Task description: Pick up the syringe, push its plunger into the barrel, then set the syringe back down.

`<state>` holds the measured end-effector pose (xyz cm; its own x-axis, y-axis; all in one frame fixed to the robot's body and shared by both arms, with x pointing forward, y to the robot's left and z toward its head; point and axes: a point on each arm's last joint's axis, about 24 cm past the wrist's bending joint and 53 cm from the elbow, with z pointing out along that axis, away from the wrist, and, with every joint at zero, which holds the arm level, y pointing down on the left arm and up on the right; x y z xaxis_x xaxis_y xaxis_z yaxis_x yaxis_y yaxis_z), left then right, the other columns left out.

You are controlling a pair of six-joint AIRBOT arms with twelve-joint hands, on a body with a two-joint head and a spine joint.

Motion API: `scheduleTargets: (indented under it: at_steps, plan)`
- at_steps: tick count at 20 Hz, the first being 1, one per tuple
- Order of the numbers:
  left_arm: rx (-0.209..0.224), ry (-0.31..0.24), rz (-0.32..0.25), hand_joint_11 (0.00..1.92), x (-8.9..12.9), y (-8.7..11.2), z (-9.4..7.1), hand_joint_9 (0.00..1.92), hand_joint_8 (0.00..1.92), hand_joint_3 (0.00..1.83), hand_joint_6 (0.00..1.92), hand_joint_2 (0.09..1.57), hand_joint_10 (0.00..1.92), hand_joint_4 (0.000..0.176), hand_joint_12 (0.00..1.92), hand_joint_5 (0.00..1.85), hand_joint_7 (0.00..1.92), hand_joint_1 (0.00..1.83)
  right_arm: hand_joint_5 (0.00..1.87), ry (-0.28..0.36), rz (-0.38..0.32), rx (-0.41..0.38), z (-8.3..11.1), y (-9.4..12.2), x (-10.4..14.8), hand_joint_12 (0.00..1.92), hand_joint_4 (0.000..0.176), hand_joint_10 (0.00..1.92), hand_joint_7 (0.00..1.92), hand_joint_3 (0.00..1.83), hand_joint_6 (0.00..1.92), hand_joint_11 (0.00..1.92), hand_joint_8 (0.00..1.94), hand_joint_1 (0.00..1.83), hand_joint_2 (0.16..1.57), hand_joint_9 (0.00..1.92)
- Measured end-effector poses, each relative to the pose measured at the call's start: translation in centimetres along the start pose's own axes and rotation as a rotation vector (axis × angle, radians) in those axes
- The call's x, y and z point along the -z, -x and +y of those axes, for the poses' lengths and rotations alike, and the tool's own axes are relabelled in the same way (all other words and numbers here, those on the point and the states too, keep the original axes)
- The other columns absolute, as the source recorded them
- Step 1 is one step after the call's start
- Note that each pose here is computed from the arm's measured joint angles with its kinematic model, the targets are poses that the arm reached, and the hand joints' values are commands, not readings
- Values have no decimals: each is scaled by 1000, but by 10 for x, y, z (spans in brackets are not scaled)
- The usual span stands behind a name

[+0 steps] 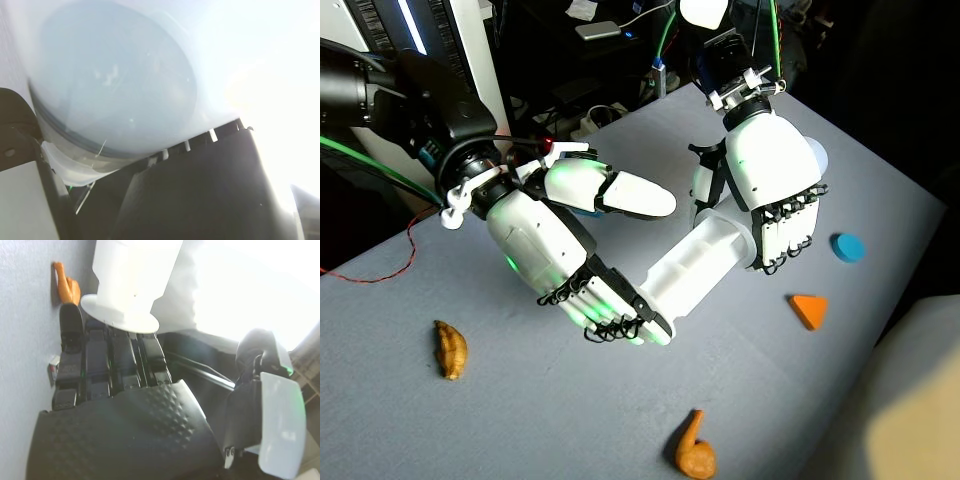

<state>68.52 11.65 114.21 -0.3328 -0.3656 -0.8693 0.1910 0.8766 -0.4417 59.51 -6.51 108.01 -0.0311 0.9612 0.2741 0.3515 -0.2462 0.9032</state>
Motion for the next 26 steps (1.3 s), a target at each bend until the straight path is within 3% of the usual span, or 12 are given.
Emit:
scheduleTargets:
  at_steps: [7, 12, 14, 26]
  plan:
    - [-4, 4, -2, 731, 0, 2, 2, 815, 1085, 0, 960, 1145, 1382, 0, 1185, 891, 942, 1368, 164, 2, 53, 21, -4, -26, 1, 755, 57, 1, 222, 0, 5, 0, 0, 56, 916, 174]
    - [-4, 15, -9, 730, 0, 4, 6, 814, 1080, 0, 943, 1142, 1380, 0, 1200, 909, 942, 1368, 157, 9, 91, 28, -8, -46, -2, 871, 57, 2, 220, 0, 1, 0, 1, 40, 921, 192]
    - [-3, 19, -14, 783, 0, 5, 7, 820, 1083, 0, 922, 1141, 1378, 0, 1224, 910, 945, 1369, 172, 5, 113, 27, -10, -56, -5, 783, 57, 3, 229, 1, 3, 0, 6, 39, 923, 174]
    - [1, 32, -22, 757, -1, 8, 11, 810, 1075, 0, 954, 1145, 1388, 0, 1221, 887, 954, 1369, 151, 29, 211, 53, -22, -100, -15, 788, 56, 0, 218, 2, 3, 0, 0, 23, 929, 160]
